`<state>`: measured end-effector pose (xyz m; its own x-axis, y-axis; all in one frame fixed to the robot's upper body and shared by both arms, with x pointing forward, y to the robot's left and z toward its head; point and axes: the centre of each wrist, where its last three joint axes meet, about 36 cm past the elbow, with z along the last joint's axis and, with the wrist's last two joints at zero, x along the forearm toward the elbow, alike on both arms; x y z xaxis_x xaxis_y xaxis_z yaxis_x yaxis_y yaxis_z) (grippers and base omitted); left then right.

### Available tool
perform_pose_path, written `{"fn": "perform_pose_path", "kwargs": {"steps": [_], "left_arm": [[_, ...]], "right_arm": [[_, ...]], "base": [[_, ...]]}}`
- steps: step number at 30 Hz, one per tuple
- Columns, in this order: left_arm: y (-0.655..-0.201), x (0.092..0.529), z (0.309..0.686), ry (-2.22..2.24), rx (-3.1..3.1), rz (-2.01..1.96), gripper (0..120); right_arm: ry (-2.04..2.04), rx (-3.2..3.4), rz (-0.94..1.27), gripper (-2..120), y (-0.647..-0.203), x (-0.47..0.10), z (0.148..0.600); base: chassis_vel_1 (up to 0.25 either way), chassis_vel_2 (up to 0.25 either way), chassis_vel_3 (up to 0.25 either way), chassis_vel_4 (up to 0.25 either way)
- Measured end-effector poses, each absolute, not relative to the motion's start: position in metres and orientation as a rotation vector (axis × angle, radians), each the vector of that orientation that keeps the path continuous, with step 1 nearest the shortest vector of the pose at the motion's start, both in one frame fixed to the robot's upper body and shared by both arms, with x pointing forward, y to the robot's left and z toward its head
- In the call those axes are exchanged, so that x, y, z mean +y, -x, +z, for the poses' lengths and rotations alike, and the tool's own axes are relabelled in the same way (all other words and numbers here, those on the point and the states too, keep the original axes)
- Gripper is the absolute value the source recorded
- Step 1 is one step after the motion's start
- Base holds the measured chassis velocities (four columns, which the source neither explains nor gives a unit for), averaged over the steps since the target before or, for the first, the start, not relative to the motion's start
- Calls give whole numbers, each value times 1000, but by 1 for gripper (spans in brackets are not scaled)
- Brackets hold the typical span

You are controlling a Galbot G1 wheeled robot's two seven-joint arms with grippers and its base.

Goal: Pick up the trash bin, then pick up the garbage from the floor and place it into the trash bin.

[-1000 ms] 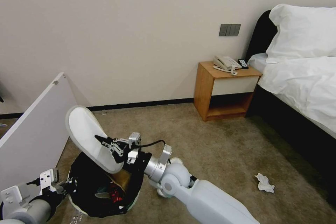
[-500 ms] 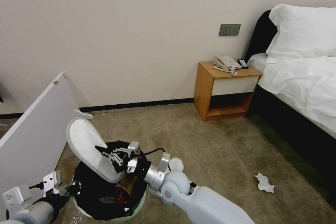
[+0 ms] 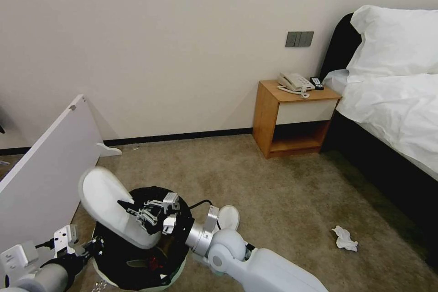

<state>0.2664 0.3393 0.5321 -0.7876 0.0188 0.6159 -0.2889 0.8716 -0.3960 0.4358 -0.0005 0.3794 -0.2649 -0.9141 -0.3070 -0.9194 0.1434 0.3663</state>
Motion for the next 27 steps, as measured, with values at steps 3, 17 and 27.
{"fn": "perform_pose_path", "kwargs": {"steps": [3, 17, 27], "left_arm": [[-267, 340, 533, -195, -2410, 635, 1], [-270, 345, 534, -210, -2423, 632, 1], [-270, 351, 534, -233, -2431, 640, 1]], "right_arm": [[1896, 2375, 762, 39, -434, -3, 378], [1879, 2395, 727, 88, -427, -8, 386], [1677, 2333, 704, 100, -435, -26, 436]], "base": [[0, 0, 0, 0], [0, 0, 0, 0], [0, 0, 0, 0]]}}
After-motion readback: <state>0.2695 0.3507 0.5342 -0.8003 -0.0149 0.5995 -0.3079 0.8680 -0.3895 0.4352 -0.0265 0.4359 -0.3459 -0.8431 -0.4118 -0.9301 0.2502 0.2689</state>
